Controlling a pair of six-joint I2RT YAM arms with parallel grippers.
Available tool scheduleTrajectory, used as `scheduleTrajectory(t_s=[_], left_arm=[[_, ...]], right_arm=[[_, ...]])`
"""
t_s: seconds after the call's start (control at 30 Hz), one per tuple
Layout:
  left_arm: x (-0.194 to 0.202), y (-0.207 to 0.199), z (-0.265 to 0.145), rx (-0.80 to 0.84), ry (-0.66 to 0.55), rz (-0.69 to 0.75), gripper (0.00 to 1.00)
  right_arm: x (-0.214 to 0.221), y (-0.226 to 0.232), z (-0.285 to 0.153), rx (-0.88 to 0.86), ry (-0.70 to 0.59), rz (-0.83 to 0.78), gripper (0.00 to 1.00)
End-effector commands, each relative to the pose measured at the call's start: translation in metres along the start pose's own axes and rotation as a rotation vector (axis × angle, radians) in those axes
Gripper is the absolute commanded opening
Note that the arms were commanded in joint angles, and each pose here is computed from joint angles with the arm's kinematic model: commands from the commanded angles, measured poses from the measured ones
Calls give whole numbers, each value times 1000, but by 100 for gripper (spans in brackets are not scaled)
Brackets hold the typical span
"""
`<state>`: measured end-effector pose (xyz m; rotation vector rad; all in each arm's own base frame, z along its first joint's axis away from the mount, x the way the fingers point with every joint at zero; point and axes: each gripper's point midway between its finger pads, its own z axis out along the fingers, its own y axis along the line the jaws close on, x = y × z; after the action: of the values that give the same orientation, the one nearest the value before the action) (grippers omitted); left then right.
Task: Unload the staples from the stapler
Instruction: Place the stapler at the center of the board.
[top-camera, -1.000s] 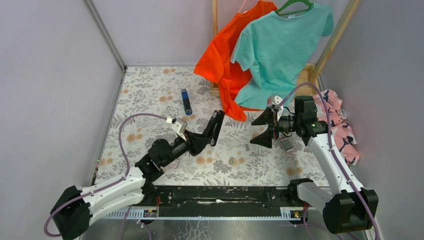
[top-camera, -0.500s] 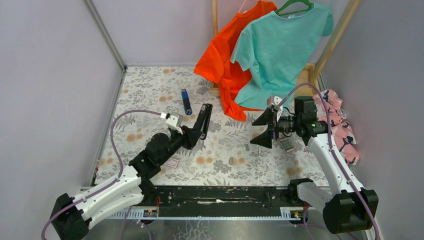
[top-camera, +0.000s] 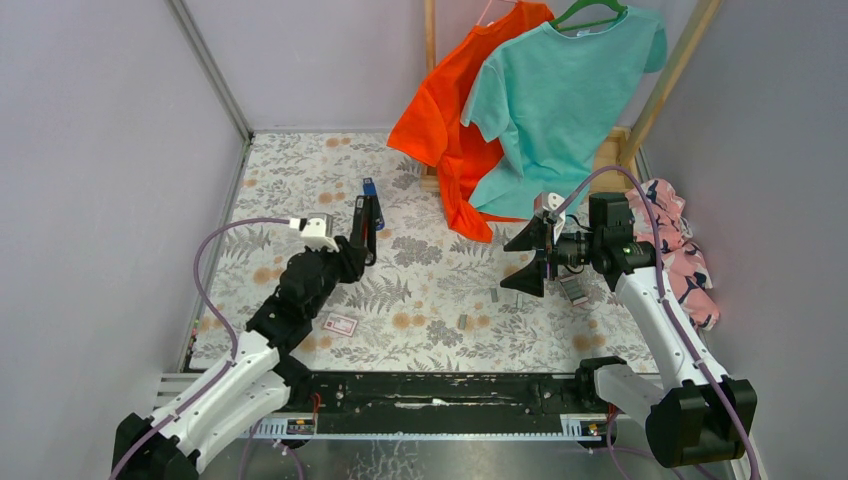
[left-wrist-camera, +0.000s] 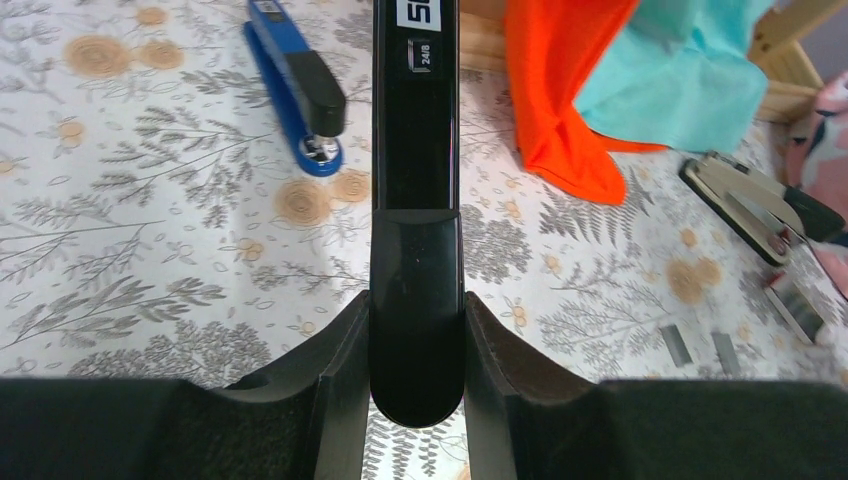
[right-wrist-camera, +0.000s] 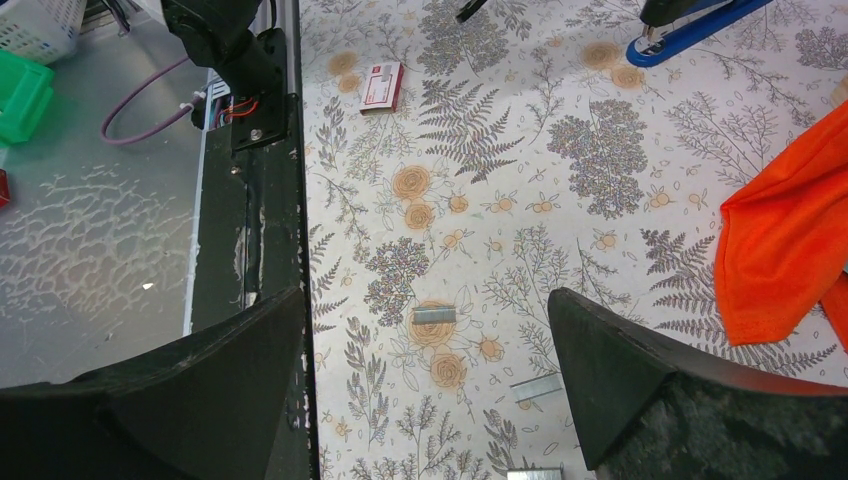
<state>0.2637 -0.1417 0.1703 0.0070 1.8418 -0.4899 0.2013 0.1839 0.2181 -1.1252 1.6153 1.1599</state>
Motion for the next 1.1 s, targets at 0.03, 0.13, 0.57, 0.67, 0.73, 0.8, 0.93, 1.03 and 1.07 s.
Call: scheduleTrajectory(t_s=[0.03,0.13,0.57,0.67,0.73,0.8,0.93,1.03,1.07], left_arm=[[-41,12,5,-65,-128,-76,0],[-39,24,7,-100,-133,-91,0],[-32,60,18,-229,-136,-116,0],[-29,68,21,-265,-124,-119,0],[-27,73,23,-286,-114,-125,0],[-25,77,27,-298,-106,-132,0],[-23,83,36,-312,-82,-145,0],[-20,88,42,-324,-67,-161,0],[-19,89,44,-324,-59,-164,0]], right_arm=[[-17,0,-4,10,-15,-59,100],[-17,1,-4,7,-15,-59,99],[-16,1,-4,7,-11,-58,100],[-16,1,-4,7,-11,-58,100],[-16,1,-4,7,-10,-59,99],[-16,1,-4,7,-8,-57,100],[-16,0,-5,10,-5,-63,99],[-16,0,-5,13,-3,-64,99],[-16,0,-5,13,-2,-66,100]])
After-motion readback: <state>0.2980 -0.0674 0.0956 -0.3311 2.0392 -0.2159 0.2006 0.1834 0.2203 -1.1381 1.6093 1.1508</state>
